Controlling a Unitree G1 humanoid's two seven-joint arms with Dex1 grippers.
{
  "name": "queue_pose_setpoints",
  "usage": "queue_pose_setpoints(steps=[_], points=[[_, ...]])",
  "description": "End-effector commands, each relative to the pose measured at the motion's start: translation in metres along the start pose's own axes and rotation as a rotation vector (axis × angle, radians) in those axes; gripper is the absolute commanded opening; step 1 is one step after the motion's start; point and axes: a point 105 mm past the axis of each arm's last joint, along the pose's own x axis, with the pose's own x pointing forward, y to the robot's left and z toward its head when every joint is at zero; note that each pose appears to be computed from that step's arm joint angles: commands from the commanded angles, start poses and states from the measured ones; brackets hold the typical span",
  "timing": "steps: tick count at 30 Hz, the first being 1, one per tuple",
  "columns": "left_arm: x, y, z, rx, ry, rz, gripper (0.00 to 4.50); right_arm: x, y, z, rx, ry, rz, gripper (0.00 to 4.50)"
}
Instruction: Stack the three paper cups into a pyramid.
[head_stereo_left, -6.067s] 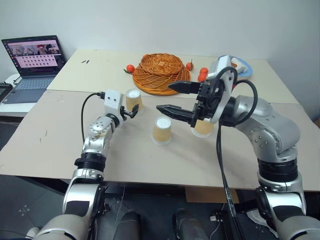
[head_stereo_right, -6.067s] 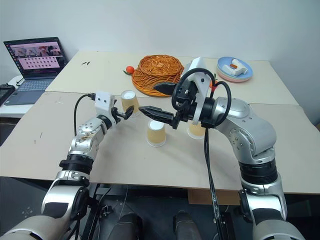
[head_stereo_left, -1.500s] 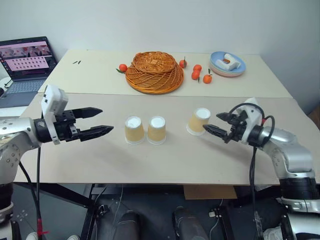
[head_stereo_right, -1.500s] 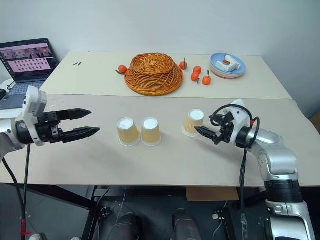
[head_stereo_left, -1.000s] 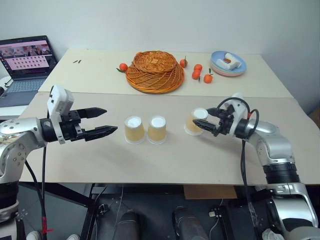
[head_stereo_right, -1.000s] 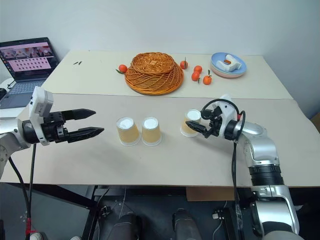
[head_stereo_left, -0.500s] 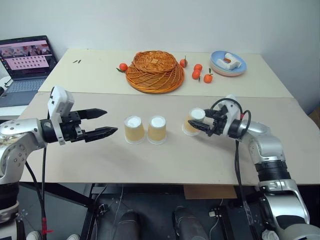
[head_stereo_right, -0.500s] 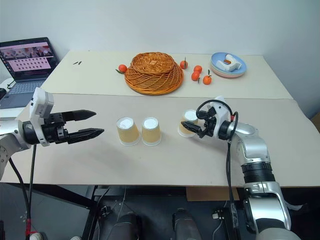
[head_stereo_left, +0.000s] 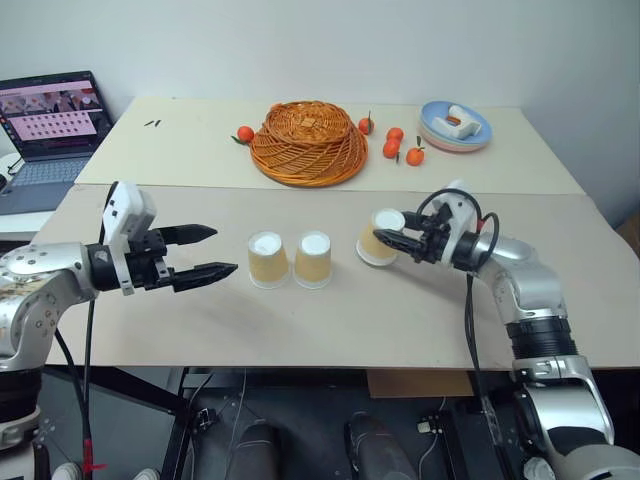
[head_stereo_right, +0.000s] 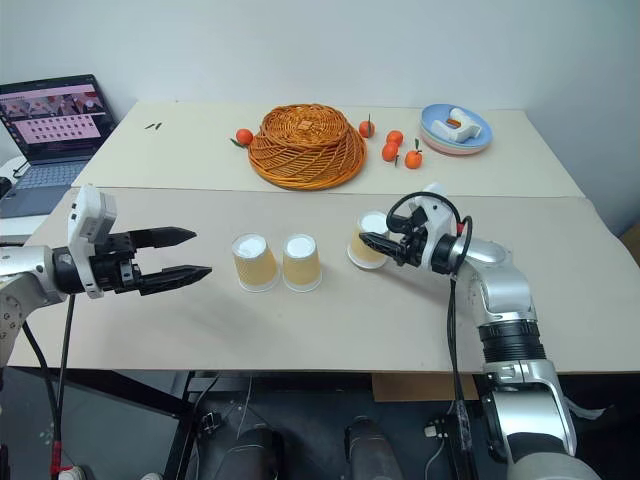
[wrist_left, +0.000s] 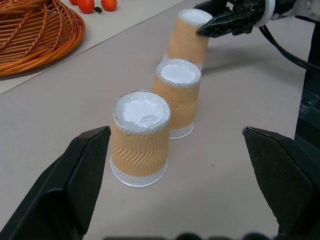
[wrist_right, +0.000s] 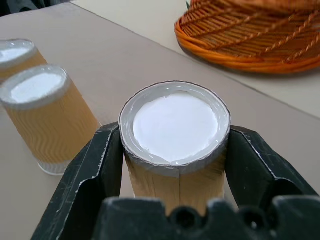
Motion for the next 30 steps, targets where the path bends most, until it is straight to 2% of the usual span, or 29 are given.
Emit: queue_pose_setpoints(steps=[1, 6, 9, 16, 22, 30], points=[[0.002, -0.001, 0.007, 0.036, -0.011, -0.017, 4.50, 0.003, 0.008, 0.096, -0.091, -0.152, 0.082, 2.66], [0.006, -0.001, 0.006, 0.037, -0.006, -0.036, 4.50, 0.025, 0.044, 0.121, -0.083, -0.078, 0.300, 2.66], [0.008, -0.001, 0.005, 0.038, -0.007, -0.039, 4.50, 0.037, 0.068, 0.127, -0.071, -0.047, 0.414, 2.66], [0.008, -0.002, 0.004, 0.035, -0.008, -0.039, 4.50, 0.057, 0.109, 0.110, -0.095, 0.026, 0.566, 2.66], [0.006, -0.003, 0.005, 0.038, -0.008, -0.026, 4.50, 0.066, 0.117, 0.103, -0.129, 0.047, 0.596, 2.66], [0.005, -0.007, 0.005, 0.035, -0.012, -0.022, 4.50, 0.080, 0.103, 0.092, -0.151, 0.072, 0.552, 2.66]])
